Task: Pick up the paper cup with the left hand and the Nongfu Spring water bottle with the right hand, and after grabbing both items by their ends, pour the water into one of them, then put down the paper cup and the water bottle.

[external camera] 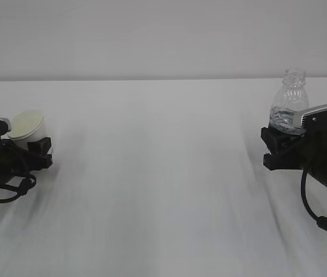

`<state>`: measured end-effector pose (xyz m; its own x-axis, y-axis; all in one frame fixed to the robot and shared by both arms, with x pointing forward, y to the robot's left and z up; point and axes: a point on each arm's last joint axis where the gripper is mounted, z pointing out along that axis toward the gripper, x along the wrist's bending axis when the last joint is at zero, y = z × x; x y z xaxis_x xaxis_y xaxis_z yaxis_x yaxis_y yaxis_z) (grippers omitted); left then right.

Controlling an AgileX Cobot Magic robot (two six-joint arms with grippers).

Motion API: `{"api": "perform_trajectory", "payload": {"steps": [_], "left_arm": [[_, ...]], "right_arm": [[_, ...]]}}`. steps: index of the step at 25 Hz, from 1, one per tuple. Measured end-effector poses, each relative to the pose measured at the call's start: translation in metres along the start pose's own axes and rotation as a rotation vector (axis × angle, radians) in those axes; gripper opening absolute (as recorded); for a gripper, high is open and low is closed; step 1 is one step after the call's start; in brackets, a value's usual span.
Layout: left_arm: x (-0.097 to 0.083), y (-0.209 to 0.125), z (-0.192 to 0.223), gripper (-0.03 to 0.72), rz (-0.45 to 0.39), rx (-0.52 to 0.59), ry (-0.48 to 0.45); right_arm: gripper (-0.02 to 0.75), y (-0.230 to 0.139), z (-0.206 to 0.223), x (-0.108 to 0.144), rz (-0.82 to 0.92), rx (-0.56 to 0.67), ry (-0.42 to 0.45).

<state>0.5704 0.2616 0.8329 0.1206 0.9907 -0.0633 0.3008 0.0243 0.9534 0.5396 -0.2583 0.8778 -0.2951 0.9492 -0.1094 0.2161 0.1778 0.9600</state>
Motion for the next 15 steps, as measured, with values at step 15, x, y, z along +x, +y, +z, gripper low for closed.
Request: {"api": "perform_trajectory", "payload": {"steps": [15], "left_arm": [[-0.034,0.008,-0.007,0.447,0.14,-0.004,-0.375]], "right_arm": [[0.407,0.0,0.0,0.0,0.0,0.0,0.0]]}}
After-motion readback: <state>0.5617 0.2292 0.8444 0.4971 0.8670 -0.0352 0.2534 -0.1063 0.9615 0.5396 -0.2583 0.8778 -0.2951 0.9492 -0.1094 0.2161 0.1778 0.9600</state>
